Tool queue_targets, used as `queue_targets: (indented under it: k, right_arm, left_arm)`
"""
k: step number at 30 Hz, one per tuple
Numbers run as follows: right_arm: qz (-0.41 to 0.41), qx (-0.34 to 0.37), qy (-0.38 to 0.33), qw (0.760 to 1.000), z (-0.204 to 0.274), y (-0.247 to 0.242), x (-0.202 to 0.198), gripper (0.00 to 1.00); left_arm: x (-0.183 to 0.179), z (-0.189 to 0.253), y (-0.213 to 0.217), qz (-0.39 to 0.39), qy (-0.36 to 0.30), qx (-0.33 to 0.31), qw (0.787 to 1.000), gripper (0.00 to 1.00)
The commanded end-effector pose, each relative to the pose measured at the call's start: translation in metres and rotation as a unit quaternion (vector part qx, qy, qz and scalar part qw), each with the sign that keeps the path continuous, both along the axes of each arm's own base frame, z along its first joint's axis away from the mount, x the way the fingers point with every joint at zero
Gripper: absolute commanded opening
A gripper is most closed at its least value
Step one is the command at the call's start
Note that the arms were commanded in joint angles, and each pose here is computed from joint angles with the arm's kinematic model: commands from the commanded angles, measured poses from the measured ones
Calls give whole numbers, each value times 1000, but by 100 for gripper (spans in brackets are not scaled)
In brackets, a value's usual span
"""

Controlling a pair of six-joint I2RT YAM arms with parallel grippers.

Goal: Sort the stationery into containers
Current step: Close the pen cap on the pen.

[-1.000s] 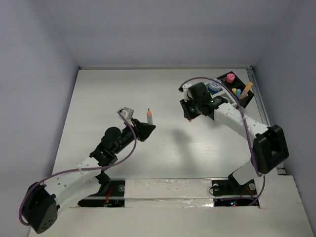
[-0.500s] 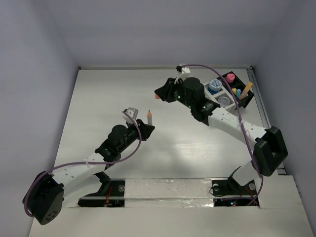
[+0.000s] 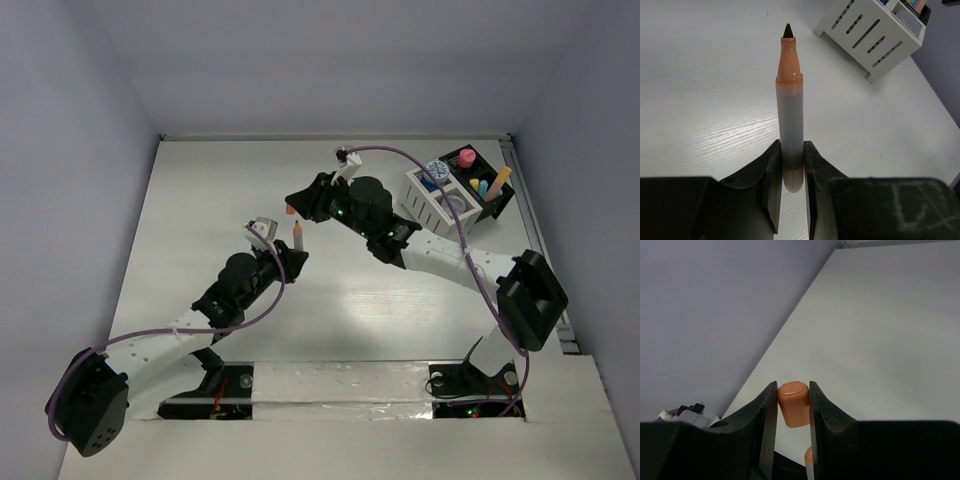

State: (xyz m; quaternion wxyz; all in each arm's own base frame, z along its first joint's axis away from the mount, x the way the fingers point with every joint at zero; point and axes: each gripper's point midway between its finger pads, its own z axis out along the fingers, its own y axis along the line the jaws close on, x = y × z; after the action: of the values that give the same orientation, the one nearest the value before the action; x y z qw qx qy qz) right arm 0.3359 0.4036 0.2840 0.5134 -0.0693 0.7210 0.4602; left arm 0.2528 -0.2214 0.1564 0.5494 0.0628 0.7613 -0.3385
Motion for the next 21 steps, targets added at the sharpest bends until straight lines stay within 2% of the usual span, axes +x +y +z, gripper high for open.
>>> queue_targets:
  k: [1,10,21]
  right_arm:
    - [-17,29,-33,999,26,-2,0,0]
    - [-31,-8,-30,999,14,-4,3,0]
    - [-7,-40,-24,999,0,7,-9,0]
  left_arm:
    - [5,20,3,10,-32,-11,999,0]
    - [5,23,7,19,-33,-10,999,0]
    - [8,24,13,33,-36,-6,999,0]
